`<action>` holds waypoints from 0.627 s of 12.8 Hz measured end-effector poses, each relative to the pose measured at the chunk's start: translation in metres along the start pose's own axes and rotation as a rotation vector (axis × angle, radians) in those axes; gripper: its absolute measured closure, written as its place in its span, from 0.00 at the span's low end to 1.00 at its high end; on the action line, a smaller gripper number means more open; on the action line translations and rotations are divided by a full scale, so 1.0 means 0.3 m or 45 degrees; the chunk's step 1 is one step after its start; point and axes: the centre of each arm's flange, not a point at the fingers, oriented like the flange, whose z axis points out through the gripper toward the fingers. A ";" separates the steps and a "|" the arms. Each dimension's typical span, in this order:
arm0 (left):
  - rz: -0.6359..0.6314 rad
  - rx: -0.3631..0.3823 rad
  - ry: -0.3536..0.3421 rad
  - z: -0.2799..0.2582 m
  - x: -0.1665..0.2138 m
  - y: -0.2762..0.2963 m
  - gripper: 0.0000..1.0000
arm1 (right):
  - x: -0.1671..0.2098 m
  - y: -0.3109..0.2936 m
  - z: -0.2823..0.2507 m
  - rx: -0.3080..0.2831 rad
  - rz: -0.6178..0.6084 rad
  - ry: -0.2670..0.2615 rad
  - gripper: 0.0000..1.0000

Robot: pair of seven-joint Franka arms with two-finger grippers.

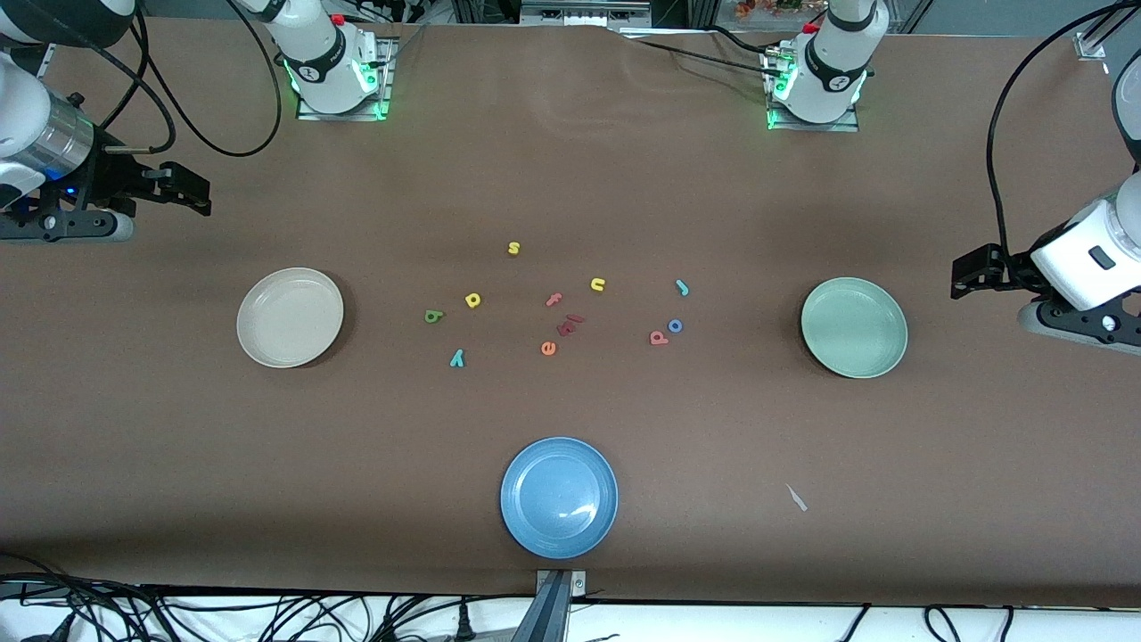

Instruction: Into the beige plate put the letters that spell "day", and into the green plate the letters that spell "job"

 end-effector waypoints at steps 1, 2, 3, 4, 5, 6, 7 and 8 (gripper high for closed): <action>0.001 0.000 0.000 0.000 0.001 0.002 0.00 | -0.001 0.000 0.001 0.000 0.000 -0.004 0.00; 0.002 0.000 0.000 0.000 0.001 0.003 0.00 | -0.001 0.000 0.002 0.000 0.000 -0.007 0.00; 0.002 0.000 0.000 0.000 0.001 0.003 0.00 | -0.002 0.000 0.003 0.000 0.000 -0.010 0.00; 0.002 0.000 -0.001 0.001 0.001 0.003 0.00 | -0.001 0.000 0.006 0.000 0.000 -0.014 0.00; 0.001 0.000 -0.002 0.002 0.001 0.003 0.00 | 0.002 -0.001 0.012 0.000 -0.001 -0.018 0.00; 0.001 -0.001 -0.003 0.004 0.001 0.003 0.00 | 0.006 -0.004 0.020 0.000 -0.004 -0.025 0.00; 0.001 -0.001 -0.004 0.005 0.001 0.003 0.00 | 0.011 -0.009 0.028 -0.001 -0.009 -0.031 0.00; 0.001 -0.001 -0.005 0.006 0.001 0.003 0.00 | 0.014 -0.019 0.033 -0.001 -0.015 -0.035 0.00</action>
